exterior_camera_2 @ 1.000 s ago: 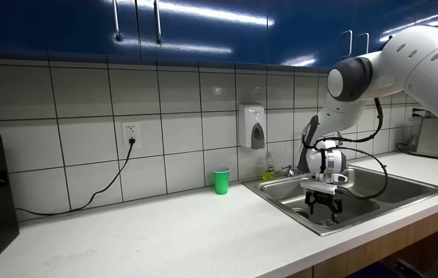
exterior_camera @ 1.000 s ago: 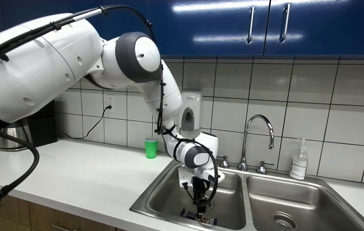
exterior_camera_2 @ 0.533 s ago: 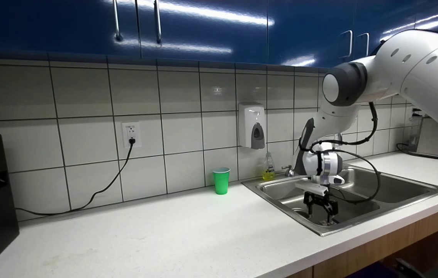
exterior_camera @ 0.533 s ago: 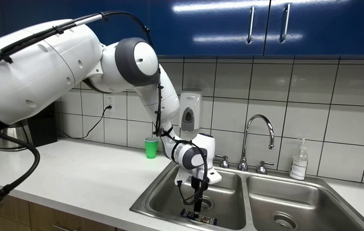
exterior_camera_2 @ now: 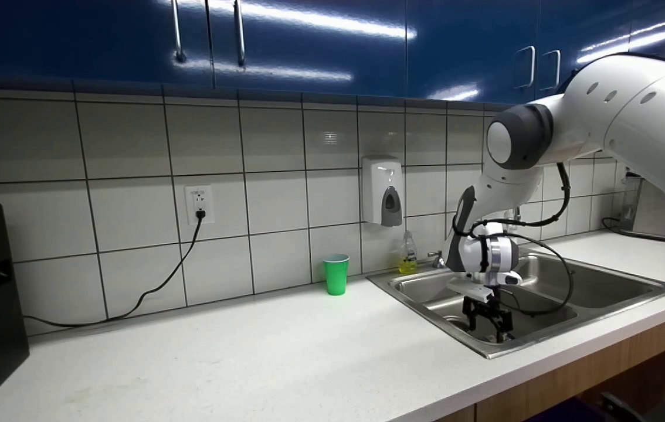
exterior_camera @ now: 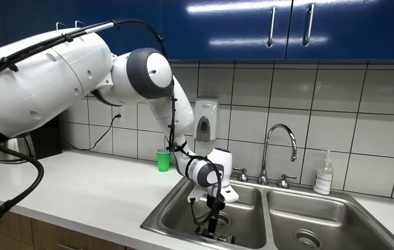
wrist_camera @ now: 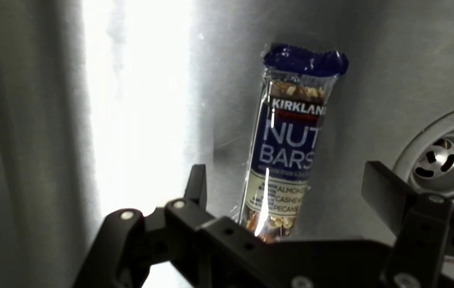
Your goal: Move the protein bar to the left counter top from the sink
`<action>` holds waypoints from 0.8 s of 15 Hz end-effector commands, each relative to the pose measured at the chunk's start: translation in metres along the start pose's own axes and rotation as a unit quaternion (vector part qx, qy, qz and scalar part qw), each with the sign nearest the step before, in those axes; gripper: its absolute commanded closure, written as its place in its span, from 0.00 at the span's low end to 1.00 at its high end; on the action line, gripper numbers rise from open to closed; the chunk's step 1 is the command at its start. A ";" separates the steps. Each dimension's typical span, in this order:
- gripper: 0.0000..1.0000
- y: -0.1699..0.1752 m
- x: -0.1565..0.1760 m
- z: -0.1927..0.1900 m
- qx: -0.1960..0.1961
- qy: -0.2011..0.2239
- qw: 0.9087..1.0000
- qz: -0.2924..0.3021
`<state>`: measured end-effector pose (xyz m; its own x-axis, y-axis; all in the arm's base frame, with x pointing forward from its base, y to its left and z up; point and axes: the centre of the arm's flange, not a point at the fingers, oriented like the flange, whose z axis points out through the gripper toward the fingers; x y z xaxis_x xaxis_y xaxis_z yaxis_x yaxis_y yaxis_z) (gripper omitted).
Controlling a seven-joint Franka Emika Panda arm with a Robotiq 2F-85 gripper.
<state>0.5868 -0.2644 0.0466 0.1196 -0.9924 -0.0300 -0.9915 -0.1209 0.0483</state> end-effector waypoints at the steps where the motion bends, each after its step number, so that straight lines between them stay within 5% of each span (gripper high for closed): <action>1: 0.00 -0.006 0.004 0.000 -0.005 0.003 1.000 0.017; 12: 0.00 -0.003 0.008 -0.001 -0.028 -0.009 0.999 0.021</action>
<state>0.5852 -0.2682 0.0417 0.1009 -0.9936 -0.0498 -0.9909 -0.1049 0.0839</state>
